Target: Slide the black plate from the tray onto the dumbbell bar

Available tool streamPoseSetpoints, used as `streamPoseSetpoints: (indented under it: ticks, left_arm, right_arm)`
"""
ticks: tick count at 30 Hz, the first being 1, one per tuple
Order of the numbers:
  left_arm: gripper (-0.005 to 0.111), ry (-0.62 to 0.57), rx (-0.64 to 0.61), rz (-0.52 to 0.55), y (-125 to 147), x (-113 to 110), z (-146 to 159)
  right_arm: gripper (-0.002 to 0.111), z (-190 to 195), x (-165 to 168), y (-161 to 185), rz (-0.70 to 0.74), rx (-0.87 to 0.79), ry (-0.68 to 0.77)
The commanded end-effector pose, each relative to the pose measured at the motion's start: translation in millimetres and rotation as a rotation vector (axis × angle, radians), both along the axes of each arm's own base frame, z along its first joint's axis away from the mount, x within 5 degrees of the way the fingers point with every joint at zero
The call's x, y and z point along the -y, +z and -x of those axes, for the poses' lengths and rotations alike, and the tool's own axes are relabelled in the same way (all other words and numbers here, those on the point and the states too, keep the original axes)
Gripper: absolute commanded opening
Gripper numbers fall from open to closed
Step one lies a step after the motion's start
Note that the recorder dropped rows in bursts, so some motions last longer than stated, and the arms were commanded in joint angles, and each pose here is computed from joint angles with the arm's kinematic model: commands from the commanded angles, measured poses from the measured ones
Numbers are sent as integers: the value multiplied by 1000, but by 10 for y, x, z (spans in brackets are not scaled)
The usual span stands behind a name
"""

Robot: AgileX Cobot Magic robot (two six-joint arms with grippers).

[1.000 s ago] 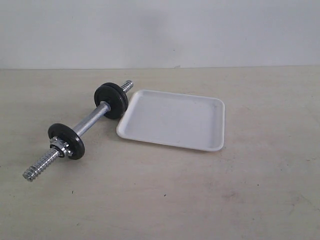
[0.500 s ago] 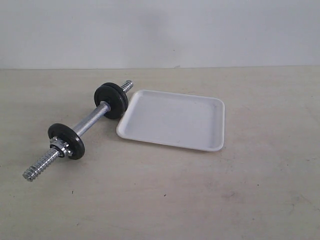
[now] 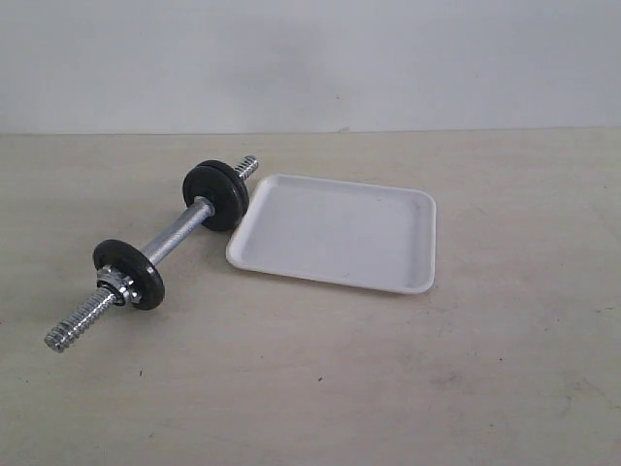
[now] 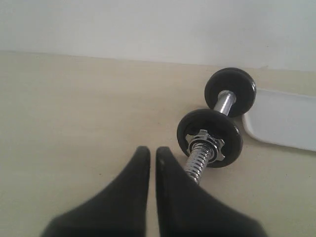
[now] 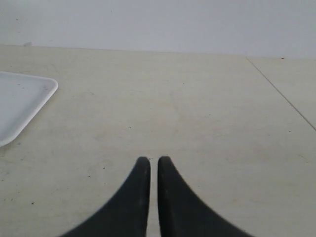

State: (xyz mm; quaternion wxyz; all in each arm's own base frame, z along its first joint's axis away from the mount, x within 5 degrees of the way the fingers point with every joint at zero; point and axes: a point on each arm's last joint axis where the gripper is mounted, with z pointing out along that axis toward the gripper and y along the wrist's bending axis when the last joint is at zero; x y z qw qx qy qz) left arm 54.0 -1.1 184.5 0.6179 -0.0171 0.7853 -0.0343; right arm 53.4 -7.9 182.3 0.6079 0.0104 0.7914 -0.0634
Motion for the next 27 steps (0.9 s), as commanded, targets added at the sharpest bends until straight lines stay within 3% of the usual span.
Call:
streamPoseSetpoints:
  ticks: [1, 27]
  left_arm:
    - [4, 0, -17, -30, -21, -6, 4]
    - [4, 40, -16, -39, -20, -28, 4]
  right_arm:
    - [4, 1, -1, 10, 3, 12, 1]
    - [4, 1, -1, 10, 3, 12, 1]
